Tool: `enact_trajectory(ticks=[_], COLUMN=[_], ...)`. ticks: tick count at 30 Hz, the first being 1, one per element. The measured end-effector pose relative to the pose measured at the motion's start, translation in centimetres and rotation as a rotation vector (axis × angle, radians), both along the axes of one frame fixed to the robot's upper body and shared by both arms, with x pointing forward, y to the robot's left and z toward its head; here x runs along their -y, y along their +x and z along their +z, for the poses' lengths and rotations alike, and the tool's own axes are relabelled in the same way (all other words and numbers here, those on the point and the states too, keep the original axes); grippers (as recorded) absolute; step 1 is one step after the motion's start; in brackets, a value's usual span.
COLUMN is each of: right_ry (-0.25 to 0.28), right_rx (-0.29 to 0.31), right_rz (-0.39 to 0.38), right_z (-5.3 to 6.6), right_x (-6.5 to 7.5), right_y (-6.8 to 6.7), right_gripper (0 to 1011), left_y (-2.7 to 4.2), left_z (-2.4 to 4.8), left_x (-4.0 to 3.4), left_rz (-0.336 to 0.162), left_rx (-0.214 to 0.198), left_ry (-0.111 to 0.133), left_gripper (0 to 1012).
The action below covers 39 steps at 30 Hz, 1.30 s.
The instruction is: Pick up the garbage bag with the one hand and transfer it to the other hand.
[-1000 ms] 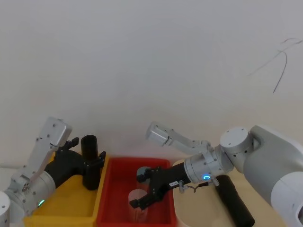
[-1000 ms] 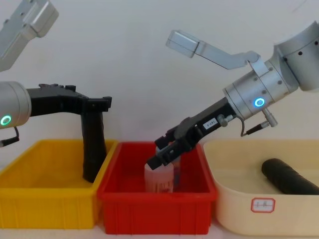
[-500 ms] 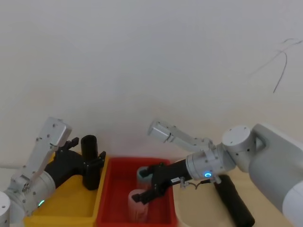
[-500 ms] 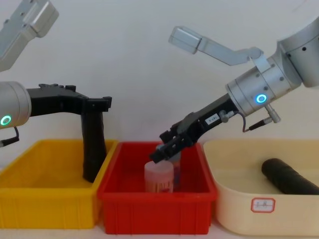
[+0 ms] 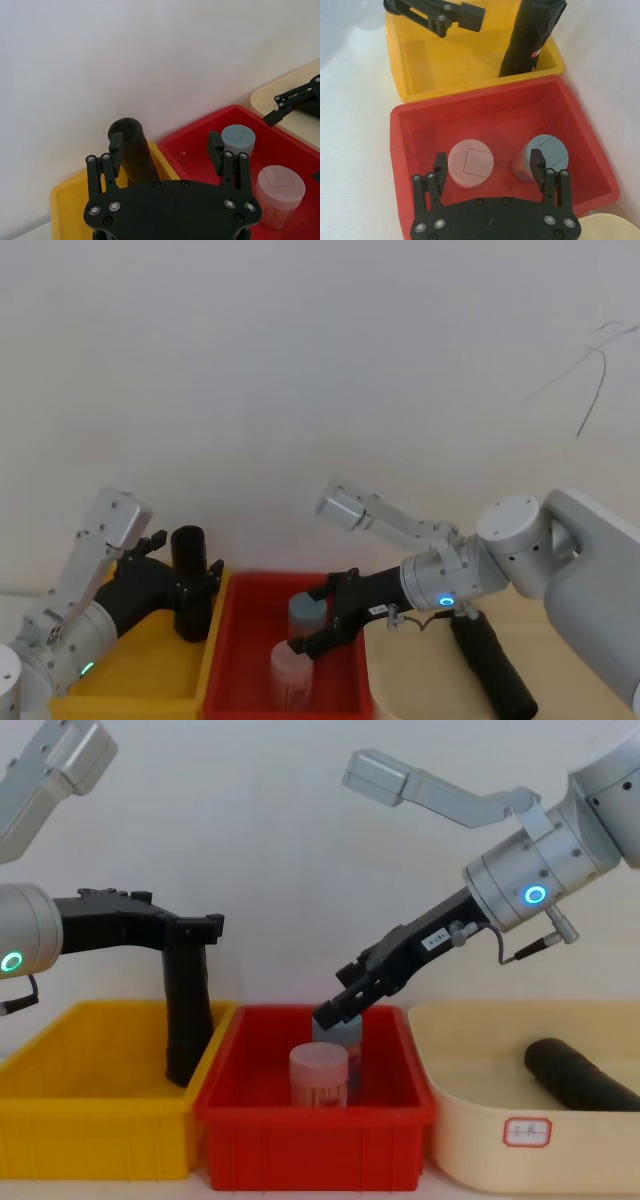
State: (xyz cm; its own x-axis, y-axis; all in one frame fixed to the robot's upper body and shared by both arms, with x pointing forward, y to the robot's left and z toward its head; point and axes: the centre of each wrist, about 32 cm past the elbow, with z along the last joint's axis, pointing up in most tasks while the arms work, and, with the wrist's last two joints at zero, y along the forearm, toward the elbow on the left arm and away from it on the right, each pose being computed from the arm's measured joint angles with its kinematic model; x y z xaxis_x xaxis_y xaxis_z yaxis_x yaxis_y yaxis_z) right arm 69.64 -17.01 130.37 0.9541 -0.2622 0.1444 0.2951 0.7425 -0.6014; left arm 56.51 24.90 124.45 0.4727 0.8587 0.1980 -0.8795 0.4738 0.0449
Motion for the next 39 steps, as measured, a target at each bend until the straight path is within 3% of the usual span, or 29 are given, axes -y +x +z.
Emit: enact_trajectory(ticks=[19,39], right_ry=[-0.138,-0.178], right_rx=[-0.004,0.011], right_rz=[0.019,-0.006], right_z=[0.6,0.3], right_x=[-2.7,-3.6], right_y=[-0.9,-1.0], right_gripper=[1001,1001], left_y=[0.00,0.00], left_z=[0.00,0.00], left_x=[0.00,0.00], left_rz=[0.000,0.000], left_rx=[0.000,0.000], left_ry=[0.000,0.000], left_gripper=[1001,1001])
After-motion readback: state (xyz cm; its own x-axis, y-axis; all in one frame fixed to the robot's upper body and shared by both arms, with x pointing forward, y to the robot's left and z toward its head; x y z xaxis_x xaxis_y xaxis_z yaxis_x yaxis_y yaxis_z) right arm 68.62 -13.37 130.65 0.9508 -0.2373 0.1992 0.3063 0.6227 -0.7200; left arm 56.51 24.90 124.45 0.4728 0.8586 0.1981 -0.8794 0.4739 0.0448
